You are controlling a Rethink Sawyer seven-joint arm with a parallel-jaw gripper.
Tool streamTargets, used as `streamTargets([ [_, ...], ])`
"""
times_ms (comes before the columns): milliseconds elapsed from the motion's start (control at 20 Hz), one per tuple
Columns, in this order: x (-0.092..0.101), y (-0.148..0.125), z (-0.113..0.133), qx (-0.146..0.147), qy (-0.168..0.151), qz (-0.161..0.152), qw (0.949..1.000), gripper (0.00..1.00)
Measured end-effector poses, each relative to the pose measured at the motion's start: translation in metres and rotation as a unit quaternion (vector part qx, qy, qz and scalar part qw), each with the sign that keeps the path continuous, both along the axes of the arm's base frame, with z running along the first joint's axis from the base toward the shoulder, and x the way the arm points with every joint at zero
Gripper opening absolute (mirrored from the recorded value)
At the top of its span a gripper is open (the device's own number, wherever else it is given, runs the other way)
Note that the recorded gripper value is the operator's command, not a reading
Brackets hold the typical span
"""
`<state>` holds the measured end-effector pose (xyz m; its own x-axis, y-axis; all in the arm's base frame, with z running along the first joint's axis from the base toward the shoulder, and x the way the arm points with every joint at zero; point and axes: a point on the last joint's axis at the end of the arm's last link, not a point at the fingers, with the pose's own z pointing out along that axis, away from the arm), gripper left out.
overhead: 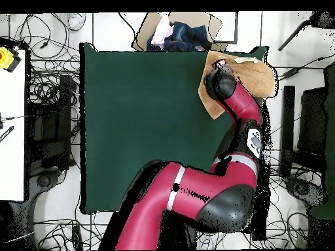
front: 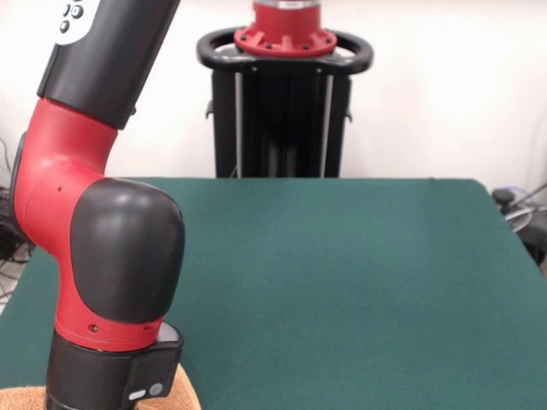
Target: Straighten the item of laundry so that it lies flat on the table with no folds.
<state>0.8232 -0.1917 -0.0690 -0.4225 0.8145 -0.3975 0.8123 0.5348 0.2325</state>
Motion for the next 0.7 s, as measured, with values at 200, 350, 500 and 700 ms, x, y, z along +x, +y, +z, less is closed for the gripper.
streamTargets([
  [200,-0.001,-0.01,0.002,0.049,-0.006,-0.026,0.9984,0.0],
  [350,-0.003,-0.017,0.003,0.078,-0.011,-0.044,0.9959,0.0],
  [500,-0.006,-0.027,0.004,0.121,-0.021,-0.069,0.99,0.0],
  [700,-0.009,-0.033,0.004,0.154,-0.027,-0.088,0.9839,0.0],
])
